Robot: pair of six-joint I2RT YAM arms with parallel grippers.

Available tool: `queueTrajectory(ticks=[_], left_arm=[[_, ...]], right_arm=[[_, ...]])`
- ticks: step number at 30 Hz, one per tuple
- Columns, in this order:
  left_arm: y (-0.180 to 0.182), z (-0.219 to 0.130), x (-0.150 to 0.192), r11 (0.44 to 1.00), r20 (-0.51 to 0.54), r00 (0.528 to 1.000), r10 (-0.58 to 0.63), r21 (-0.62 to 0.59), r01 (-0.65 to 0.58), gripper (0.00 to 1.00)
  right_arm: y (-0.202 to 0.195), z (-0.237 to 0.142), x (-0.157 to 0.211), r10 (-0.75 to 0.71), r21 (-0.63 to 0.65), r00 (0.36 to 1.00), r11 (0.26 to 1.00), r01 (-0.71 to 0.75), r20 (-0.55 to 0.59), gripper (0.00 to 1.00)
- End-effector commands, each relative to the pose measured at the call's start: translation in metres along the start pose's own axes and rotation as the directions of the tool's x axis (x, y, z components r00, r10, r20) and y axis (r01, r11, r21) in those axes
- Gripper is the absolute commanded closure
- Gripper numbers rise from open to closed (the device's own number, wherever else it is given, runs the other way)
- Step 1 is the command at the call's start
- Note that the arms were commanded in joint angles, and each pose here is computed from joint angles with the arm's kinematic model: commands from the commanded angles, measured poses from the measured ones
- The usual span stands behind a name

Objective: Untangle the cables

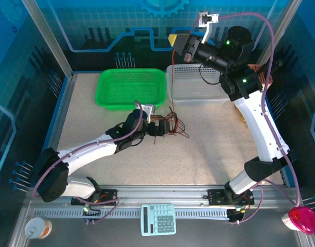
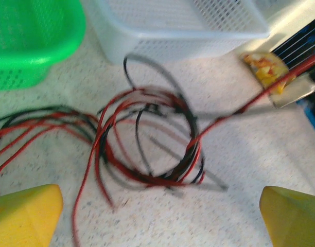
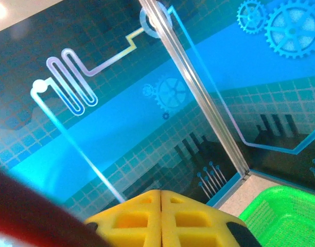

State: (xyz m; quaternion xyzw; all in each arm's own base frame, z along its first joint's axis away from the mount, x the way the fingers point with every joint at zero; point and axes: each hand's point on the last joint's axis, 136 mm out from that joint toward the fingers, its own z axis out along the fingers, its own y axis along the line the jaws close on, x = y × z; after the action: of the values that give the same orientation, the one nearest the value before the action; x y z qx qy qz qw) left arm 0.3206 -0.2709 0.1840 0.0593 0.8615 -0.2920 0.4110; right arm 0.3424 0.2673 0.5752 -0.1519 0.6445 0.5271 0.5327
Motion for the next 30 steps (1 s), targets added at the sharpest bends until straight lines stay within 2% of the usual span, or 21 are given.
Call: queueTrajectory(ticks=[1,5,9,11,13,15,18,23,30], left_arm=[[-0.029,-0.002,-0.022,0.996,0.034,0.999,0.028,0.081,-0.030,0.01],[-0.043,0.009,-0.018,0.991,0.016,0.999,0.050,0.123,-0.052,0.01],[-0.040,0.025,-0.011,0.996,0.012,0.999,0.045,0.078,-0.045,0.02],[-0.029,0.033,-0.009,0.999,0.022,0.999,0.032,0.022,-0.032,0.06],[-0.017,0.040,-0.003,0.999,0.018,1.000,0.025,-0.034,-0.024,0.16],[-0.004,0.045,0.006,0.996,0.003,1.000,0.025,-0.084,-0.024,0.26],[0.014,0.052,0.027,0.990,-0.039,0.999,0.024,-0.136,-0.029,0.31],[0.038,0.057,0.062,0.981,-0.100,0.995,0.007,-0.191,-0.026,0.31],[0.059,0.060,0.094,0.972,-0.166,0.986,-0.006,-0.232,-0.033,0.30]], right_arm=[[0.039,-0.012,-0.012,-0.031,-0.083,0.998,0.996,0.036,0.061,1.00],[0.054,-0.011,-0.004,-0.041,-0.104,0.998,0.994,0.045,0.048,1.00],[0.072,-0.009,0.009,-0.043,-0.143,0.999,0.989,0.046,0.024,1.00],[0.082,-0.010,0.011,-0.050,-0.159,0.998,0.986,0.053,0.024,1.00],[0.091,-0.013,0.009,-0.061,-0.174,0.998,0.983,0.065,0.029,1.00],[0.097,-0.018,0.004,-0.077,-0.175,0.996,0.981,0.083,0.040,1.00],[0.102,-0.027,-0.009,-0.117,-0.152,0.991,0.980,0.126,0.066,1.00],[0.098,-0.041,-0.039,-0.136,-0.114,0.982,0.982,0.151,0.131,1.00],[0.073,-0.054,-0.079,-0.067,-0.095,0.974,0.992,0.089,0.216,1.00]])
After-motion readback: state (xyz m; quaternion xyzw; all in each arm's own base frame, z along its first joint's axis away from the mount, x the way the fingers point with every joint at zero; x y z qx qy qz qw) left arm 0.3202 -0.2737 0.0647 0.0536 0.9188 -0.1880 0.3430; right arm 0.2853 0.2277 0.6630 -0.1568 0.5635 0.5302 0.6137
